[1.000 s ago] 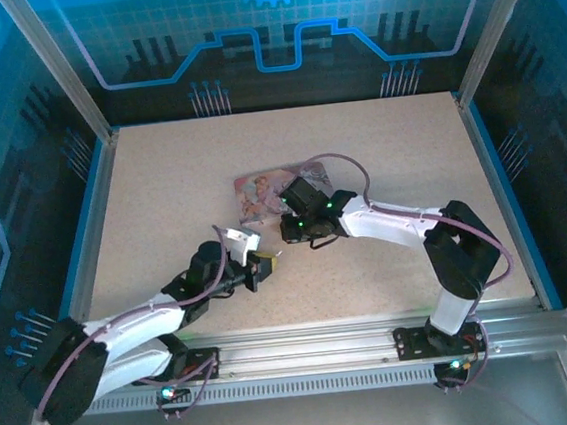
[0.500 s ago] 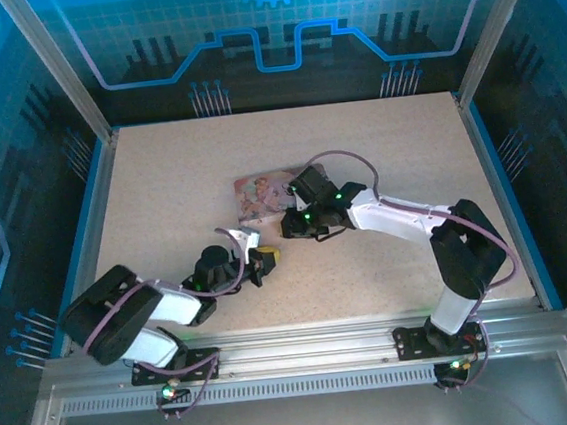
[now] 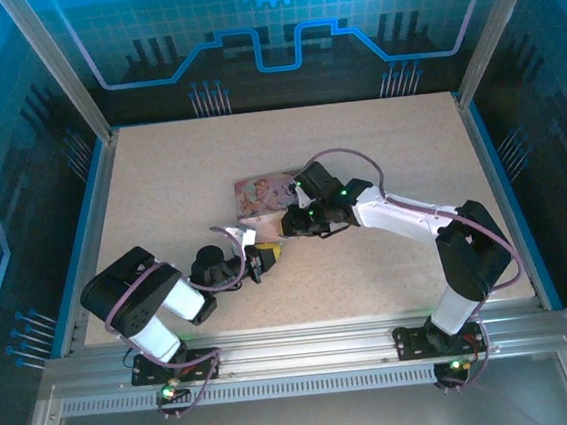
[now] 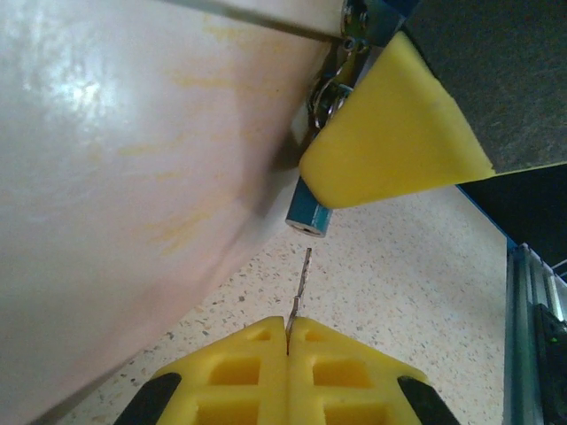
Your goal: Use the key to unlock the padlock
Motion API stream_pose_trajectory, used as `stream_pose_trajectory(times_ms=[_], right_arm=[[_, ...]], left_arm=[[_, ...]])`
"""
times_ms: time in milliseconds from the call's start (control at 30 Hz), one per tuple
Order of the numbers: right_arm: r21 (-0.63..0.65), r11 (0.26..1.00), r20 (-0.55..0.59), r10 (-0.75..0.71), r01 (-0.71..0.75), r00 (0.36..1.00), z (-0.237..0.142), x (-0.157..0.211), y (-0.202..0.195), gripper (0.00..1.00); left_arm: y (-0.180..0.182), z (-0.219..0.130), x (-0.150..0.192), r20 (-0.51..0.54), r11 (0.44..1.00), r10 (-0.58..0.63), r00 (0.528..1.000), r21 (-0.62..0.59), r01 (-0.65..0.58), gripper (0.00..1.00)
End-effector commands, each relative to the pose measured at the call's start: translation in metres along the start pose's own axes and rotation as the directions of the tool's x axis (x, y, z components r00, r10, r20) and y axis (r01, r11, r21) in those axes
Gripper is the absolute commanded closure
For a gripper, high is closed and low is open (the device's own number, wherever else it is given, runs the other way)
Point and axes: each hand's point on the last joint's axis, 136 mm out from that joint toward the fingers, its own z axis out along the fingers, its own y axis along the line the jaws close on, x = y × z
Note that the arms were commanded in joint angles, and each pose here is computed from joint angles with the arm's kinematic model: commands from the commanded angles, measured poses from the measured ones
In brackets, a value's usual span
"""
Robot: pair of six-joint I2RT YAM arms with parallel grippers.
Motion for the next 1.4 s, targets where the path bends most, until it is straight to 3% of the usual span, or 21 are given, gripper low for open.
stream_pose_trajectory(times_ms=[0,1367], right_arm=[[-0.117,0.992,0.045,-0.029,0.034,0.999,-0.022,-0.017,0.029,1.00],[-0.207,0.978,0.020,0.006,-0.001,1.000,-0.027,-0.010,0.033,1.00]], left_arm=[[-0.014,-0.001,-0.021,0.062,0.998,0.019,0.998,0.059,-0.023,1.00],[-0.012,-0.007,-0.040,0.140,0.999,0.029,0.990,0.017,-0.032,1.00]])
